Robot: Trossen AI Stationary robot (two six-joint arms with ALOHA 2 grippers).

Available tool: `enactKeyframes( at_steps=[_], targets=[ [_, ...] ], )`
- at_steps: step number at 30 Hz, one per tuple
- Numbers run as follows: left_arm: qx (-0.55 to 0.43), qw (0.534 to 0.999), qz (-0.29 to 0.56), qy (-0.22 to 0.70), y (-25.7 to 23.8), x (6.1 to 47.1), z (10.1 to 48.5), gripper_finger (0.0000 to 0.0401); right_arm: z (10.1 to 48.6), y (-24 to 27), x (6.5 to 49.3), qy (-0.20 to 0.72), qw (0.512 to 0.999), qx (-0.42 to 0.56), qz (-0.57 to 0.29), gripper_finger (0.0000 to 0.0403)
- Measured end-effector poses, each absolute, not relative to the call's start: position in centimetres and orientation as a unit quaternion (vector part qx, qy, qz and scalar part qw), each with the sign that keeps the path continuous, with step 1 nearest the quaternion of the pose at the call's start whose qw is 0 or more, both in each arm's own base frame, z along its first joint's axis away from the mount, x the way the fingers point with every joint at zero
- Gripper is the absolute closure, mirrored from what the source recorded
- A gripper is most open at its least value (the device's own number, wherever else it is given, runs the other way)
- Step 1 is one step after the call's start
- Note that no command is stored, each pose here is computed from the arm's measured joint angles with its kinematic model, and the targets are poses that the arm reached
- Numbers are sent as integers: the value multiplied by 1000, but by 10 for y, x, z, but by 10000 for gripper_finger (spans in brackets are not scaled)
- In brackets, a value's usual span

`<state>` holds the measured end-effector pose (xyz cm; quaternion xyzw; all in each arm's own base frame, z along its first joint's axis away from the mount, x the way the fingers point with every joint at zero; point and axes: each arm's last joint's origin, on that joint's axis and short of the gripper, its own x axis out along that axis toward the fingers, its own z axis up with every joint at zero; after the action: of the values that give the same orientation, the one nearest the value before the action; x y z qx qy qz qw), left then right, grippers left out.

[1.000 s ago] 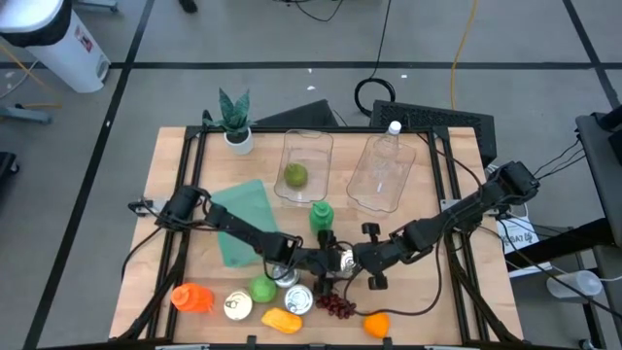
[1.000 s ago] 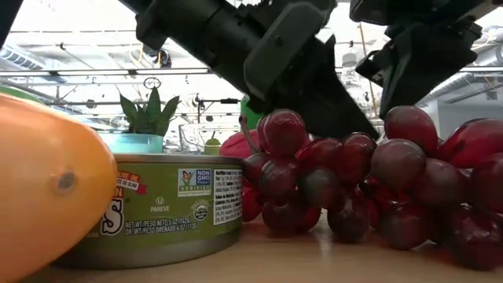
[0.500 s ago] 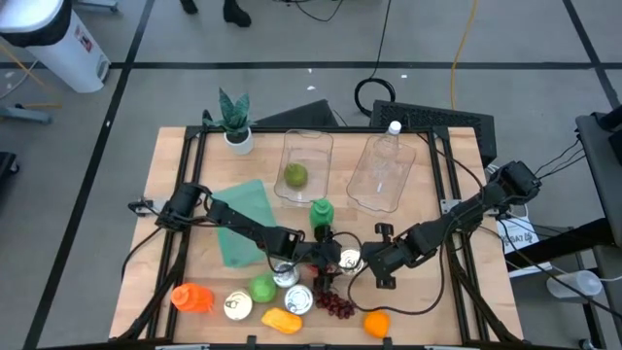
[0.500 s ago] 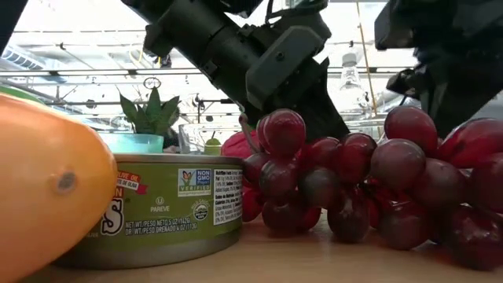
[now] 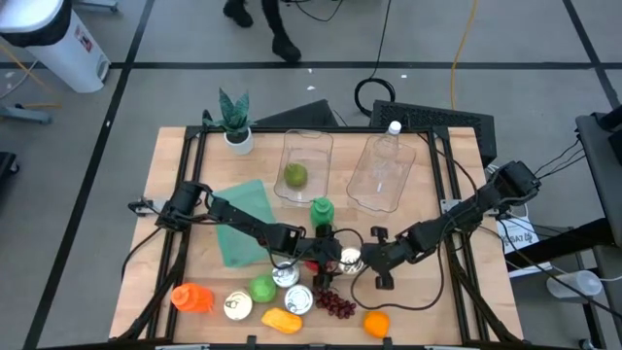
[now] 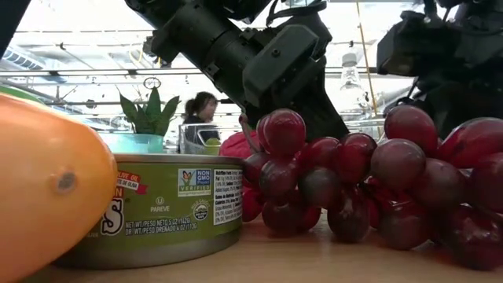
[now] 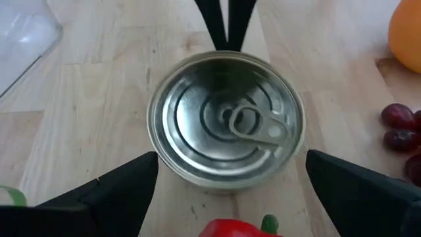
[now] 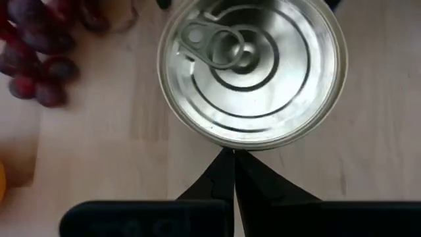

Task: Pick & Place Food Item
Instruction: Put the top blue and pink tuna can into the green bin

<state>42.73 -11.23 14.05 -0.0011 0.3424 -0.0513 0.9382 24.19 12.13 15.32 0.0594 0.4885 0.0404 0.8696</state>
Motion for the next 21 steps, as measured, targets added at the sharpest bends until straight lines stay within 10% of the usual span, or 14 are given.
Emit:
enactKeyframes(
  at_steps=[21],
  targets=[
    [-16, 935, -79, 345, -101, 436, 123, 6, 149, 115, 251, 460, 885, 24, 66, 399]
  ],
)
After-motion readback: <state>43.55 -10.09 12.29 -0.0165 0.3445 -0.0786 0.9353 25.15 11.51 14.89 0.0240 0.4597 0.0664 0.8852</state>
